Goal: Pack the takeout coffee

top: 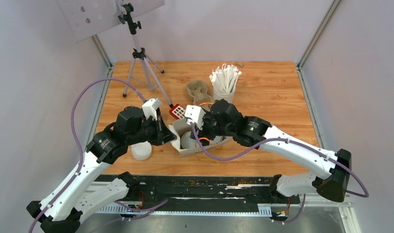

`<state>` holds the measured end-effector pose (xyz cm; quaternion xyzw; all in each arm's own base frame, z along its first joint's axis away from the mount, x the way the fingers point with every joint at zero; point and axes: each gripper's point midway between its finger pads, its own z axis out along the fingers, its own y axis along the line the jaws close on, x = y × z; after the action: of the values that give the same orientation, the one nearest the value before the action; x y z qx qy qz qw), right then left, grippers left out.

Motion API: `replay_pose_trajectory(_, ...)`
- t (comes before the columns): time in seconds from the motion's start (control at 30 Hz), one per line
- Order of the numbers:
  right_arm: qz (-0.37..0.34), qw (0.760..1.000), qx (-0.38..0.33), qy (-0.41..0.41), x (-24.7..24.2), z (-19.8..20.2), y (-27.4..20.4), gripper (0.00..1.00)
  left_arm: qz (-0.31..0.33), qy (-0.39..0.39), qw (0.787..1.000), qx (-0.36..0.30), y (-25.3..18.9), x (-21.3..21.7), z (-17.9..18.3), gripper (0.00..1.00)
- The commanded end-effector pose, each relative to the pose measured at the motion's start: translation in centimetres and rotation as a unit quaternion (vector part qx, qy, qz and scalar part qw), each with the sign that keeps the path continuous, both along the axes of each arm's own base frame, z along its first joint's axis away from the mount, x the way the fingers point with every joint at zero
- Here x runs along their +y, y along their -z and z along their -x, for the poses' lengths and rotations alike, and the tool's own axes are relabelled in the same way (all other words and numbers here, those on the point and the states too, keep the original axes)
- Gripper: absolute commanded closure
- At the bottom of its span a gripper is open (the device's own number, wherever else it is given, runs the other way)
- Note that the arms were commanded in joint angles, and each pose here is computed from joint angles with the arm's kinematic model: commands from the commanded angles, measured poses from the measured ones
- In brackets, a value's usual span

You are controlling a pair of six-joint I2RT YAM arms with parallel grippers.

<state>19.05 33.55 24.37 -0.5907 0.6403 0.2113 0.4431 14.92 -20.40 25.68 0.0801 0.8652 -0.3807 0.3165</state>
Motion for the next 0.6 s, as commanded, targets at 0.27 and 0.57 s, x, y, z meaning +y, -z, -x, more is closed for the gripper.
replay_pose_trajectory(0.27, -0.046, 0.998, 0.021, 0.036, 1.0, -1.2, -4.2, 0.38, -0.002, -0.027, 0.999, -0.035, -2.1, 0.8, -0.9, 0.79)
replay_pose_trajectory(0.57, -0.068, 0.996, 0.014, 0.062, 1.2, -2.2, -6.3, 0.38, 0.000, -0.033, 0.997, -0.071, -3.5, 1.2, -1.4, 0.59)
